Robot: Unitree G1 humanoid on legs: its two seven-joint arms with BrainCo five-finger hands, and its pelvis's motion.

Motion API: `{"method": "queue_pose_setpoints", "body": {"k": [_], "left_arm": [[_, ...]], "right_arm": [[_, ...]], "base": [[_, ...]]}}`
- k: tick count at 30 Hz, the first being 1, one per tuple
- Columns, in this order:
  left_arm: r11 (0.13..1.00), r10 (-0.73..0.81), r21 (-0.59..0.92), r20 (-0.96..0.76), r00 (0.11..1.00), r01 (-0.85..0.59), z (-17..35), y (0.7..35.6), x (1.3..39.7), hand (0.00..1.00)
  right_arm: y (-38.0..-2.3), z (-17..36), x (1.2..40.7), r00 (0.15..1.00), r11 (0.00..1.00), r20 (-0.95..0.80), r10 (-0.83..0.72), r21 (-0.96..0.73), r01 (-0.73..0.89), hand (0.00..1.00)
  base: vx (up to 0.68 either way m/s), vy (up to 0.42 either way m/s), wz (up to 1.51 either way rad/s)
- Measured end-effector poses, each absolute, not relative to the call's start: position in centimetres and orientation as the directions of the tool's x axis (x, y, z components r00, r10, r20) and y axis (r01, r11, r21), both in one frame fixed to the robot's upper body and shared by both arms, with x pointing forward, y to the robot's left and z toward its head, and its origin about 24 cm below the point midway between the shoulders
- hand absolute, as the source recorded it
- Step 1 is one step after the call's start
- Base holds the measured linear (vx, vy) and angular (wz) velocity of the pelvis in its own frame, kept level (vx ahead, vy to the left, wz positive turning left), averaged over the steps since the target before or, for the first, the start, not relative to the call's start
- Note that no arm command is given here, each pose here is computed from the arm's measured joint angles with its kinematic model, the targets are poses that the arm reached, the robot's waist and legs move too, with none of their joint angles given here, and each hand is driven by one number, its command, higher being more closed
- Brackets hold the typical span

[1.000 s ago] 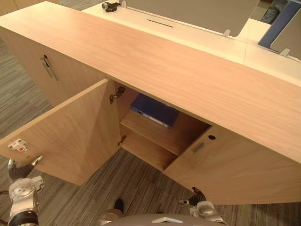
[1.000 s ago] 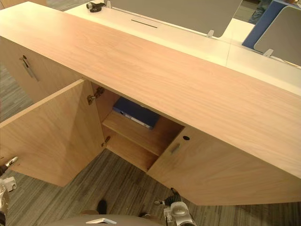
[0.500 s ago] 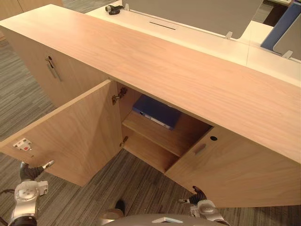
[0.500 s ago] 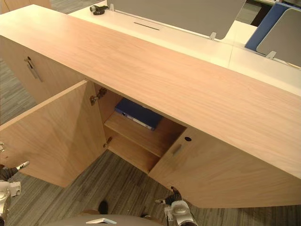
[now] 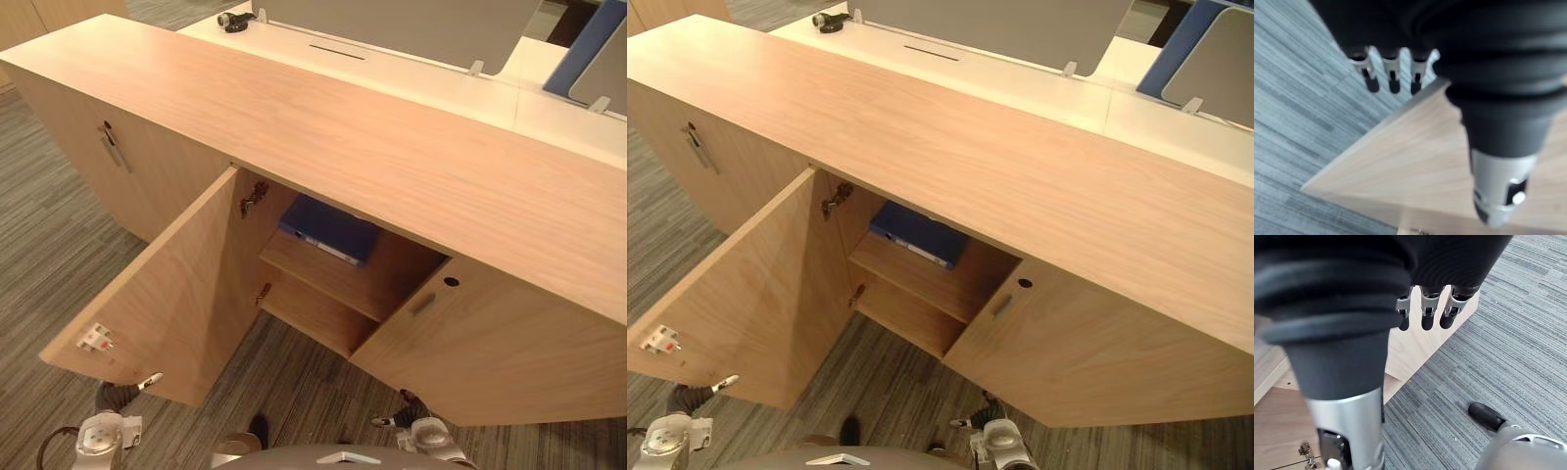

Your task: Walk over to the cabinet, pick up the folder, carry it to the office cabinet, place the folder inside the office cabinet, then close the office cabinet door

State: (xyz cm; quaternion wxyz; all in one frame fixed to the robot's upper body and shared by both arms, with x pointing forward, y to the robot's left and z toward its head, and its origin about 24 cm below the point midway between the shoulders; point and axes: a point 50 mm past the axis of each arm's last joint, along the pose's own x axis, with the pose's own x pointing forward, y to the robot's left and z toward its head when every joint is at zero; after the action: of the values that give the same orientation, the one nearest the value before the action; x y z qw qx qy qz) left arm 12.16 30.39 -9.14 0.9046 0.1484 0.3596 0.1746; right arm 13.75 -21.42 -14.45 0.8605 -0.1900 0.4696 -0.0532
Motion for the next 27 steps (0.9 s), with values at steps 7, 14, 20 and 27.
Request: {"method": "queue_pose_setpoints", "body": {"k": [7, 14, 20, 27], "left_arm": [[0.931, 0.324, 0.348, -0.650, 0.688, -0.111, -10.4, 27.4, 11.6, 0.00], [0.957, 0.150, 0.279, -0.719, 0.678, 0.083, -11.8, 23.8, 10.3, 0.00], [0.941, -0.121, 0.120, -0.755, 0.645, 0.318, -12.8, 18.5, 10.1, 0.00], [0.818, -0.420, 0.015, -0.669, 0.613, 0.576, -11.9, 11.5, 13.6, 0.00]], "right_arm": [[-21.5, -14.2, 14.1, 0.573, 0.920, -0.774, -0.271, -0.383, -0.081, 0.00], [-21.2, -14.3, 13.8, 0.571, 0.918, -0.779, -0.259, -0.383, -0.105, 0.00], [-20.7, -14.3, 14.1, 0.578, 0.916, -0.779, -0.242, -0.380, -0.128, 0.00], [-20.2, -14.4, 14.2, 0.581, 0.912, -0.783, -0.223, -0.377, -0.159, 0.00]], "base": [[-0.06, 0.011, -0.12], [-0.06, 0.039, -0.20], [-0.05, 0.054, -0.17], [-0.01, 0.034, -0.24]]}}
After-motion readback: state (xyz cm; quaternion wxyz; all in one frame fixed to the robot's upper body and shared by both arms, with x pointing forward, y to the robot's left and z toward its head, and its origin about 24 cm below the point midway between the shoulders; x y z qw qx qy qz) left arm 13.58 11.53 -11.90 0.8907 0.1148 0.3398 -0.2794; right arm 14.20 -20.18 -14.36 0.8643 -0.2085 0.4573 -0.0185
